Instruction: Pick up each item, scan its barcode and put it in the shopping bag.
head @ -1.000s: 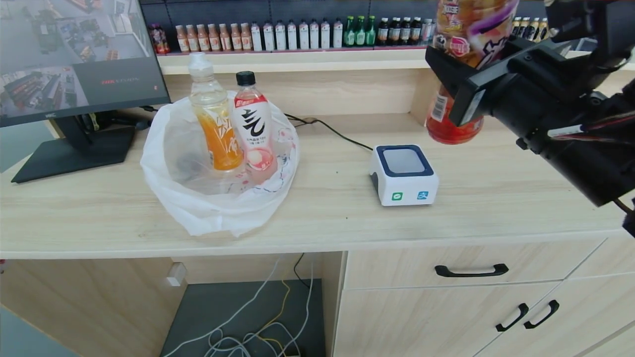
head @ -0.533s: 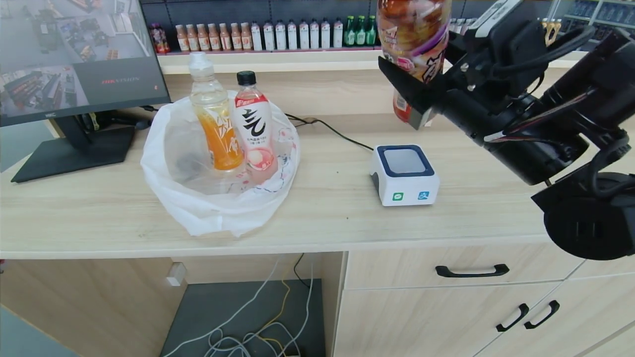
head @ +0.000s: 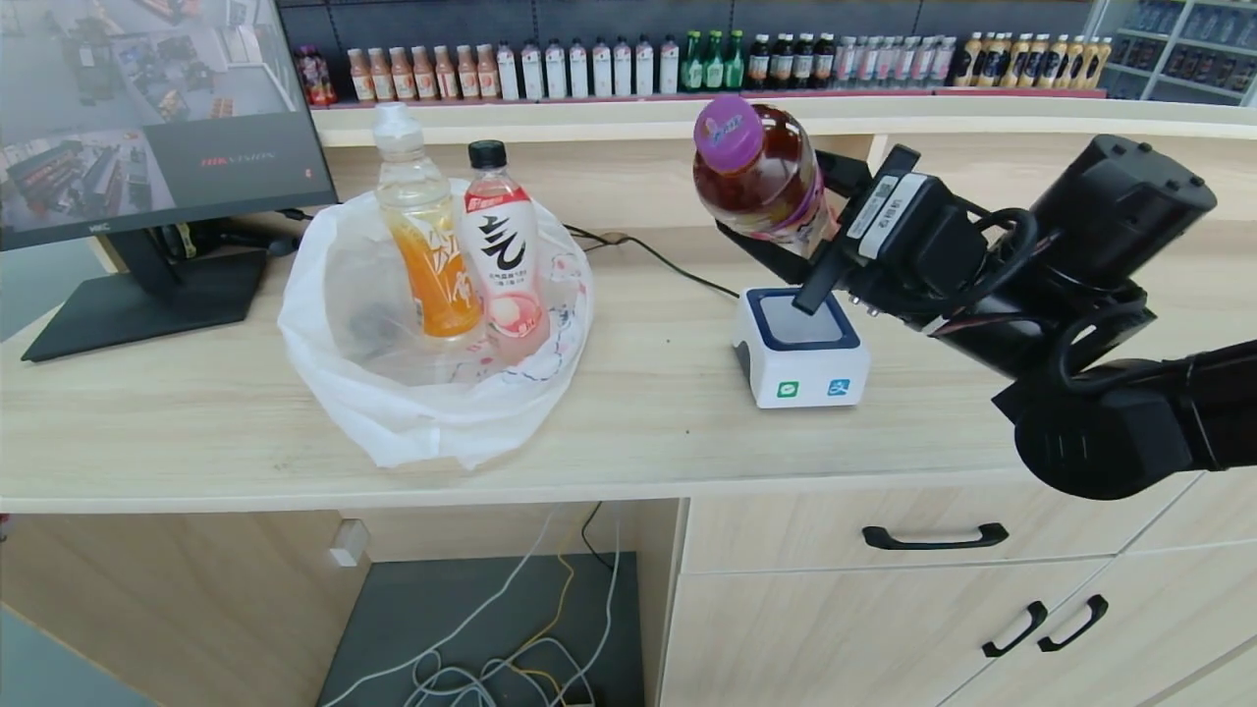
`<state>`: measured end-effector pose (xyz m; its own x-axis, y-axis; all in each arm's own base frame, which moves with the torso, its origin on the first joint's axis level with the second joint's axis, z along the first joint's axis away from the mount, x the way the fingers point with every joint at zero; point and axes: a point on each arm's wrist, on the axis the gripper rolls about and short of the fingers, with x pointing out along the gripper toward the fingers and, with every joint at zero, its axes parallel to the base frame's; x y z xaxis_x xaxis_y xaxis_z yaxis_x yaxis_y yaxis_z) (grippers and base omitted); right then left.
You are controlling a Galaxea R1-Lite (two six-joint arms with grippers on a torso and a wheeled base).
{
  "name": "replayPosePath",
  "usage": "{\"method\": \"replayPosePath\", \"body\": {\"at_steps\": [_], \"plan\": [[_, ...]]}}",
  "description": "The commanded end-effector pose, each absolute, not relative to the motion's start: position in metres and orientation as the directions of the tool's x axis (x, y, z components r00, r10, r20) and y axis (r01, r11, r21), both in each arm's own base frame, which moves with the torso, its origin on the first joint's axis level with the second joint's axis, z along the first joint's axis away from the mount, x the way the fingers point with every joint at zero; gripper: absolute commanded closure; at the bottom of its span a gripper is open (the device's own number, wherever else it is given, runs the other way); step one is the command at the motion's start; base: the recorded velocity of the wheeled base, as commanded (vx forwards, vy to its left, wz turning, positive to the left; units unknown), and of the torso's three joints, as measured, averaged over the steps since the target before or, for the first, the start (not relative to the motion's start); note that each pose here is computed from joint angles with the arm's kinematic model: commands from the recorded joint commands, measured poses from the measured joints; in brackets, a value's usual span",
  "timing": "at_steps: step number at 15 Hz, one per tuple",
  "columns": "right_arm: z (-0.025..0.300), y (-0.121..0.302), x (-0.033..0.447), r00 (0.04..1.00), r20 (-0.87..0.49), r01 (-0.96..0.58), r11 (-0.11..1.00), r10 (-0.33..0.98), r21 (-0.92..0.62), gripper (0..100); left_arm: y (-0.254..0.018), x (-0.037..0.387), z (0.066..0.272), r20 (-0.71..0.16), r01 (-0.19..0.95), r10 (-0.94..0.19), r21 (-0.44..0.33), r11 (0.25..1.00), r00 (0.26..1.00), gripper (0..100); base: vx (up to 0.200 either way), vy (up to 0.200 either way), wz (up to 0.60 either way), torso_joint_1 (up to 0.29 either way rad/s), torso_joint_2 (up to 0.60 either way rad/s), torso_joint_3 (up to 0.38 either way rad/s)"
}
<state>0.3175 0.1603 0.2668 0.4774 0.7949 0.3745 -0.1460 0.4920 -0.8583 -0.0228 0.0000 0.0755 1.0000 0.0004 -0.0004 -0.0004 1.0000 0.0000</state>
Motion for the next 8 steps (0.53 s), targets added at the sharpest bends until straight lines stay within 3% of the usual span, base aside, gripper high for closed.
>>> {"method": "replayPosePath", "body": {"at_steps": [1,8], "plan": [[0.261,0.152,0.325,0.476,0.352,-0.146,0.467,0.806,-0.872,100,0.000,-0.023,0.075,0.000,0.000,0.000,0.000,1.000,1.000,0,0.000,0.000,0.00,0.000,0.00,0.000],[0.230,0.140,0.336,0.446,0.287,-0.155,0.389,0.848,-0.908,100,0.000,-0.023,0.075,0.000,0.000,0.000,0.000,1.000,1.000,0,0.000,0.000,0.00,0.000,0.00,0.000]]}}
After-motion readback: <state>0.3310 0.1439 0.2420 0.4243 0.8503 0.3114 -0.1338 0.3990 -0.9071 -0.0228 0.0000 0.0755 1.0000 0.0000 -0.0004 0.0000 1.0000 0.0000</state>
